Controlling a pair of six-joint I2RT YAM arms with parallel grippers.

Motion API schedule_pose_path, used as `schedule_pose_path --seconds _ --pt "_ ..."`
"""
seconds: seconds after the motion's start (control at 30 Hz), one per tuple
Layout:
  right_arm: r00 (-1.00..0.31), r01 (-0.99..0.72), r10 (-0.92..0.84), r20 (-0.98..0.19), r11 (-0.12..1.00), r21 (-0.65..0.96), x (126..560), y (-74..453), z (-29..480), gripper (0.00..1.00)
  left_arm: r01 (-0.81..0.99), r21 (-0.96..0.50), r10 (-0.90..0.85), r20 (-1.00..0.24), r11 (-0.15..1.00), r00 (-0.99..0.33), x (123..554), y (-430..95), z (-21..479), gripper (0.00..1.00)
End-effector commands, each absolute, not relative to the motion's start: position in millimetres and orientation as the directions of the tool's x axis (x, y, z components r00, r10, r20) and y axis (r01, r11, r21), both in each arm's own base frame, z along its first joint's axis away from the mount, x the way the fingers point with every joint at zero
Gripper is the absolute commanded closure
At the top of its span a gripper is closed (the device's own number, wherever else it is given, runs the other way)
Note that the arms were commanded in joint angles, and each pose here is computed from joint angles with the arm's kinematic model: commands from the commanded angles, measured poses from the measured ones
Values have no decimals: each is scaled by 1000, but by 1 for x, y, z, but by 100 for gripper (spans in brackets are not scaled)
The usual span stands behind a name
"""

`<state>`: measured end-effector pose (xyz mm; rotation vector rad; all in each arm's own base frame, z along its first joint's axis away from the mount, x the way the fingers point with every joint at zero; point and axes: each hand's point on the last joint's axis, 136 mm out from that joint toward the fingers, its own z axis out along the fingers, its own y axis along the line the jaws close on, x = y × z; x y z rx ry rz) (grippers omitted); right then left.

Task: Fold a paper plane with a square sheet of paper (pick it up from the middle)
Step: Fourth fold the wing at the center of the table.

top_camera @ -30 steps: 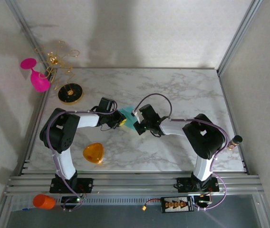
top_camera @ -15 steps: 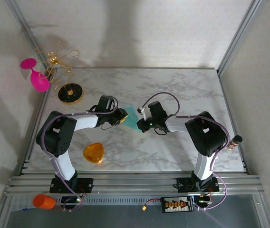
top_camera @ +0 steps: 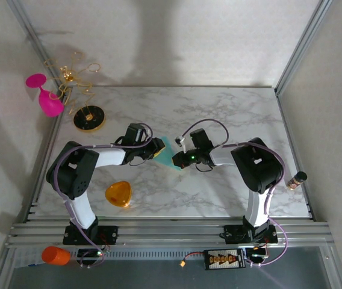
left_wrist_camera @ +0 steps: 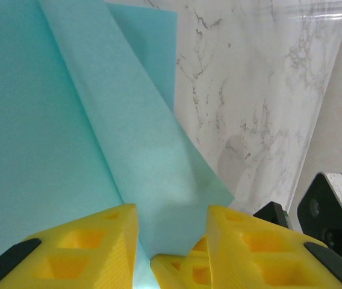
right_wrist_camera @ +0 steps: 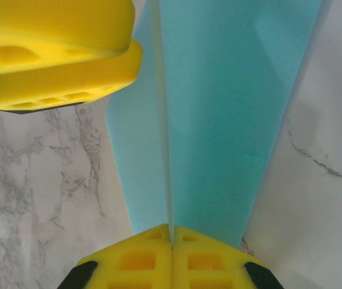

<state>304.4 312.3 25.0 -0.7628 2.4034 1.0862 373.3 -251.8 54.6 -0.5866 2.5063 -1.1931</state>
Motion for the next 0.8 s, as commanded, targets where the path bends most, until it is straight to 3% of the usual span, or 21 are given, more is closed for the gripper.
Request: schedule_pose_path --seconds 0.0,0.77 --pt "-807 -584 -290 -514 522 622 304 316 24 94 -188 -792 -452 -121 580 -884 370 -257 52 66" --pt "-845 -530 -264 -465 525 666 309 314 20 90 -267 -708 -432 -60 654 -900 361 -263 13 66"
